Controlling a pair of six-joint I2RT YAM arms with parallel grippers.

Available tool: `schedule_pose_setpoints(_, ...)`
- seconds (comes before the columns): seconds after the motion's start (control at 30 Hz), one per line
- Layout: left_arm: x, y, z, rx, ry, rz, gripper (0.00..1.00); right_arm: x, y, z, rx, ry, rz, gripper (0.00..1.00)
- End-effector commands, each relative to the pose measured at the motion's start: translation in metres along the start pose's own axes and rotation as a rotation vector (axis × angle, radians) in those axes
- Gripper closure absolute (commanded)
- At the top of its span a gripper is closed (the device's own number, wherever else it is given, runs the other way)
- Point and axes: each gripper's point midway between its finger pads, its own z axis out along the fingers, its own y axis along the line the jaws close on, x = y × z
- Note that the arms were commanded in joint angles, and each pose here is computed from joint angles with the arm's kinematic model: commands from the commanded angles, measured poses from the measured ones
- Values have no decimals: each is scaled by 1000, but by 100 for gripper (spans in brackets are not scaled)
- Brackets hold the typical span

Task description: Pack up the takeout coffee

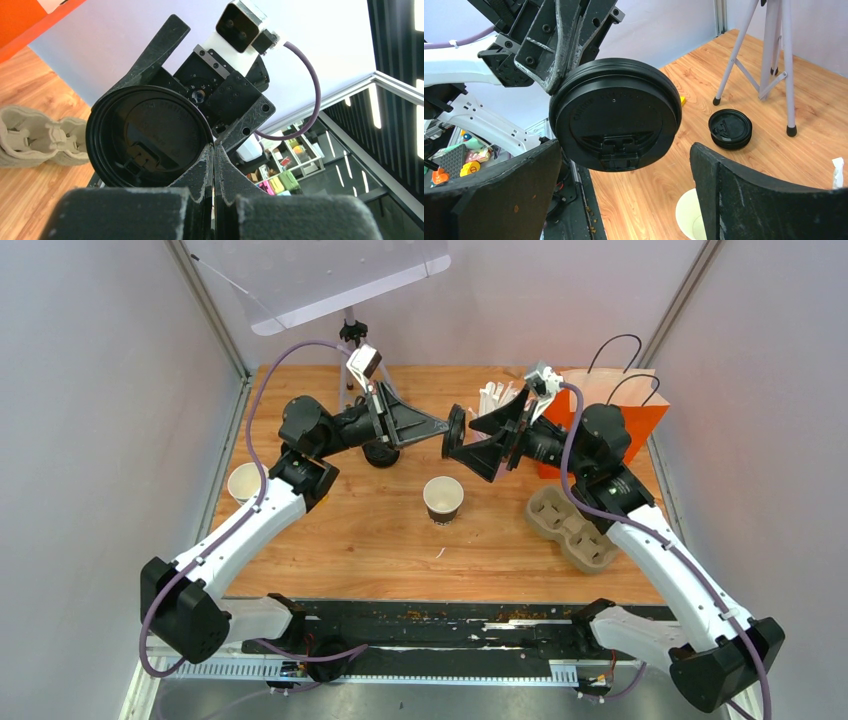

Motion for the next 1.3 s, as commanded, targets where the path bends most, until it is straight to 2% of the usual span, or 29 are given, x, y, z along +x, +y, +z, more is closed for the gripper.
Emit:
schedule_pose_setpoints(0.0, 3, -27, -5, 73, 6, 50, 100, -15, 6, -3, -11, -70, -80, 0)
schedule_pose_setpoints(0.97, 17, -29, -3, 128, 76, 16, 100, -11, 19, 2, -159, -83, -258, 2)
schedule_pose_setpoints(1.27, 18, -27, -2, 127, 81, 13, 100, -11, 13, 1, -118, -81, -288, 1)
